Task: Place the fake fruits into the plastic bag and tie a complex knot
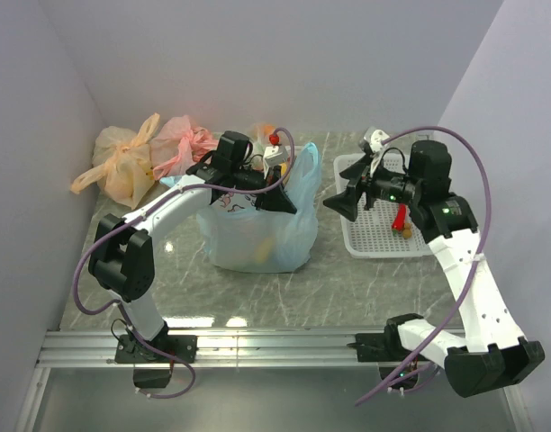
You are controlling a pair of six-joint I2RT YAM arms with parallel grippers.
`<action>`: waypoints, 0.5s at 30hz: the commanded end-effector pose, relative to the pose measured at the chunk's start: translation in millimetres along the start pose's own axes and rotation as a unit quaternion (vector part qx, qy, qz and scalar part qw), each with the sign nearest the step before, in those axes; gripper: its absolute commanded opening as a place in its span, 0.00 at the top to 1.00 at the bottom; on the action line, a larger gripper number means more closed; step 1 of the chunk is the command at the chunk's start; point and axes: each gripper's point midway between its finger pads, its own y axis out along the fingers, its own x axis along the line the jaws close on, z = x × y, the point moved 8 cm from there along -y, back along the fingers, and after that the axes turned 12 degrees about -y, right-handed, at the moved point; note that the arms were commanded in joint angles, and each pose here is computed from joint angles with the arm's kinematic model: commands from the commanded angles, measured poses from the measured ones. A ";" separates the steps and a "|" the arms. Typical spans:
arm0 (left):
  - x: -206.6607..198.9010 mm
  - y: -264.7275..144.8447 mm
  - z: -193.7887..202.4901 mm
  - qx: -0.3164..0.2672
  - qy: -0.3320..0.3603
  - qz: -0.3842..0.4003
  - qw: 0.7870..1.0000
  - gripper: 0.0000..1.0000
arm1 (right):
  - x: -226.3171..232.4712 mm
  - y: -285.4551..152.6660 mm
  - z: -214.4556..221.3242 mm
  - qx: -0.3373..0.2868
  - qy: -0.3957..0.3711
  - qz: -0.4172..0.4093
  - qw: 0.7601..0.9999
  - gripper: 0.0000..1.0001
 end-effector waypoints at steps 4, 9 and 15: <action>-19.7 1.0 -8.9 -0.003 0.042 0.059 0.997 0.96 | -20.5 43.9 22.4 -0.055 -0.030 -0.029 0.998 0.02; -20.6 2.6 -5.9 0.004 0.040 0.060 0.997 0.93 | -25.6 66.2 23.7 -0.073 -0.029 -0.059 0.995 0.02; -16.8 4.7 -6.5 -0.003 0.038 0.058 0.998 0.92 | -10.7 86.3 28.4 -0.064 -0.027 -0.121 0.990 0.13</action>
